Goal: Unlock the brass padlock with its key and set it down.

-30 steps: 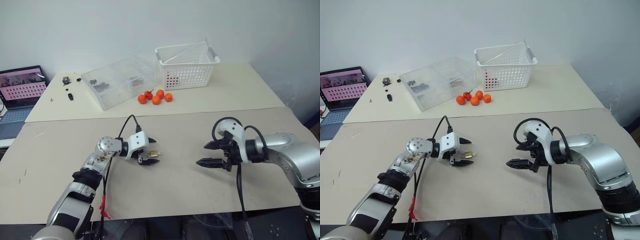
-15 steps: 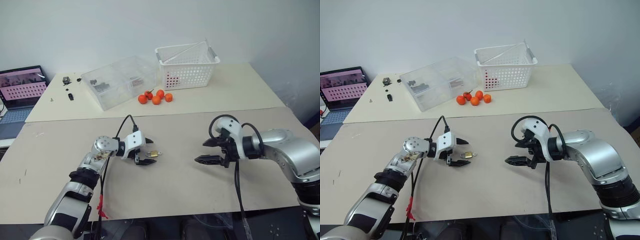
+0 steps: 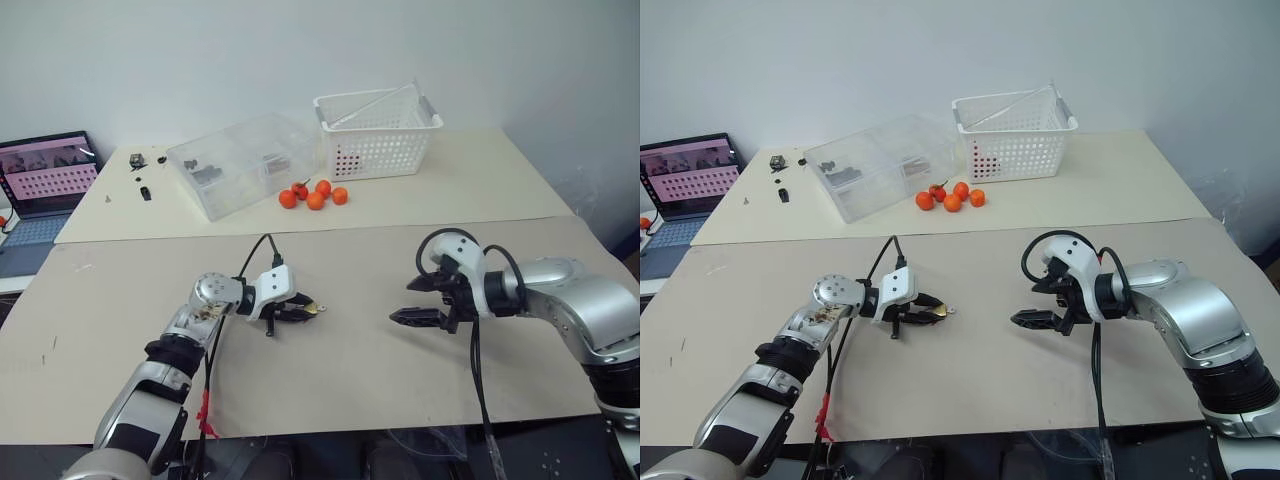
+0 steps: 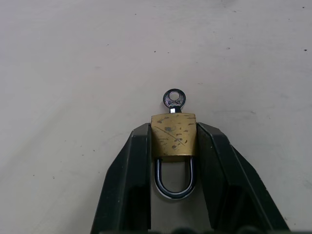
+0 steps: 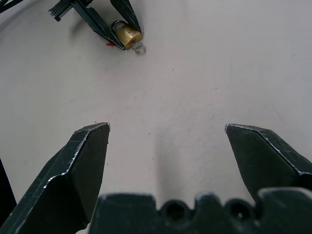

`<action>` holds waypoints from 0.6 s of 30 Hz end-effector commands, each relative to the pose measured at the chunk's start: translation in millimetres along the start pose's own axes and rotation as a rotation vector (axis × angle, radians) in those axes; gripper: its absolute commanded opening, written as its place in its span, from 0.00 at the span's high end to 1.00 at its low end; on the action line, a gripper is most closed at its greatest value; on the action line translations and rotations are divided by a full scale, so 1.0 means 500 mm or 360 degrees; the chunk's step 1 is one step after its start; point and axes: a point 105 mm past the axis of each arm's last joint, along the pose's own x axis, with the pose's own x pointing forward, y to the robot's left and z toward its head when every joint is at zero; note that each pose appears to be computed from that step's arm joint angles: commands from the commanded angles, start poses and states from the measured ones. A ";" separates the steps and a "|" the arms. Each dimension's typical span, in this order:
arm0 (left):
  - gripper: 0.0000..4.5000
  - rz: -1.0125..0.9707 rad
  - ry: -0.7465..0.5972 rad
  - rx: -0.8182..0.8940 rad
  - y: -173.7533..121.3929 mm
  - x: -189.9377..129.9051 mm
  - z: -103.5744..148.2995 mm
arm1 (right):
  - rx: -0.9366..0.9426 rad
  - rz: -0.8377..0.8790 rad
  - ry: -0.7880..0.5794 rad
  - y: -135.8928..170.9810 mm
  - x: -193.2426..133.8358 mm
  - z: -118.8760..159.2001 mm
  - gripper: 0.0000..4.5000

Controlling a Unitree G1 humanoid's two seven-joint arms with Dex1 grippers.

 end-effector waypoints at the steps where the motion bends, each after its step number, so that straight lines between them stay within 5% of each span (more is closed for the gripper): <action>1: 0.82 0.0037 0.0011 -0.0036 0.018 -0.005 0.010 | -0.0151 -0.0045 -0.0045 -0.001 -0.012 0.021 0.00; 6: 0.82 0.0000 -0.0153 -0.0131 0.042 -0.015 0.090 | -0.0530 -0.0064 -0.0134 0.009 -0.019 0.048 0.00; 10: 0.82 -0.0109 -0.0082 0.0079 0.045 -0.025 0.127 | -0.0883 -0.0312 -0.0092 -0.023 -0.014 0.051 0.00; 18: 0.82 -0.0295 -0.0152 0.0157 0.061 -0.017 0.214 | -0.1635 -0.0535 -0.0341 0.017 0.029 0.075 0.00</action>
